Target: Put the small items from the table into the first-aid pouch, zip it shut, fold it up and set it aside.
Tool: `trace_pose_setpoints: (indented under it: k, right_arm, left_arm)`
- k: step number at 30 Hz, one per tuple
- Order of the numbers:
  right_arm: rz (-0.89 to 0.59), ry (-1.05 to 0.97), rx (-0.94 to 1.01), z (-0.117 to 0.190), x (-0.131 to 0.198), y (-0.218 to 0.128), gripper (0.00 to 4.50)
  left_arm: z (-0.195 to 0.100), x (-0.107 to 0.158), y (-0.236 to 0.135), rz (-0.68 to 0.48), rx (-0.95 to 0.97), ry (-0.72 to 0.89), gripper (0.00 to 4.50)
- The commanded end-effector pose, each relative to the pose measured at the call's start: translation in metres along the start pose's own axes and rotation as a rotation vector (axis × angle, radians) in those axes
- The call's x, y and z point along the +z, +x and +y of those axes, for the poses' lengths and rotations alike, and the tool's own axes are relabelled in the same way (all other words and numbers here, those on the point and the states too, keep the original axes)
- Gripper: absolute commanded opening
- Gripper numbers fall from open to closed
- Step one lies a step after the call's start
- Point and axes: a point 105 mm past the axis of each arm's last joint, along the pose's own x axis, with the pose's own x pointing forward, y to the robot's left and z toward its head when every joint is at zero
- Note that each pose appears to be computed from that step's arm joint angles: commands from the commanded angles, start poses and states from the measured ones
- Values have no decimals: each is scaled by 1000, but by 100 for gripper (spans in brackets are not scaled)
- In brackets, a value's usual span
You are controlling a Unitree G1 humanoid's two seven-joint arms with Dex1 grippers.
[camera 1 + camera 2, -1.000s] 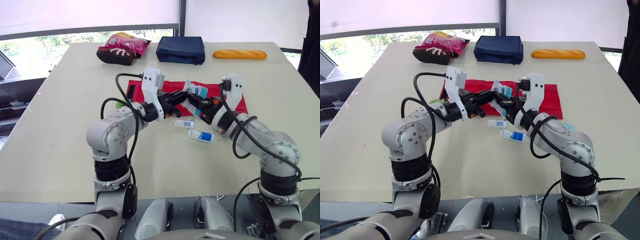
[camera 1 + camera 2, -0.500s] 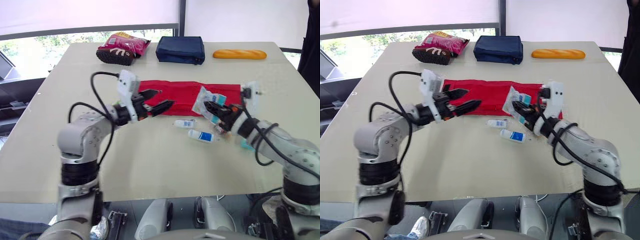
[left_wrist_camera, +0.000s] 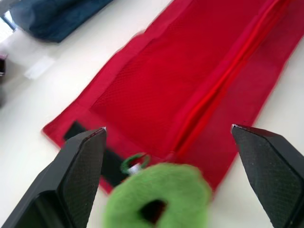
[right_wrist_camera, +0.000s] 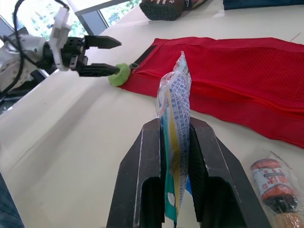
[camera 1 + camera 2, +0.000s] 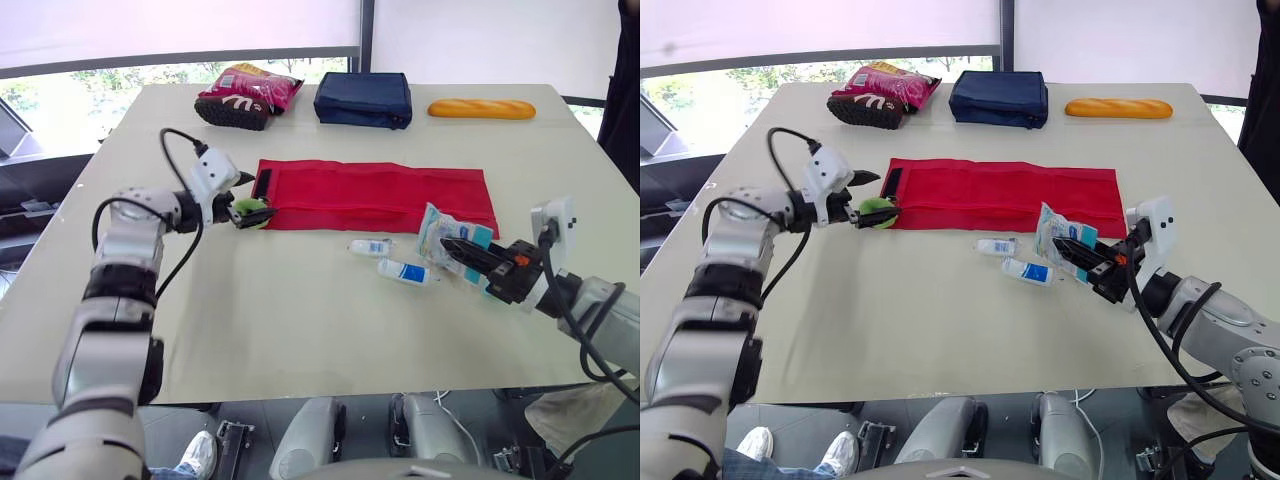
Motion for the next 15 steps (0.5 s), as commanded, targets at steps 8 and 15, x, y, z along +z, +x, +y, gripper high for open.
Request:
trace_pose_setpoints:
  k: [8,15]
  right_arm:
    - [-79,-40,6,10,11,-1,15]
    - [-88,-32,-1,13,11,-1,15]
  left_arm:
    - [-3,-2,28,114,7,230,446]
    - [-21,-19,44,175,-12,261,446]
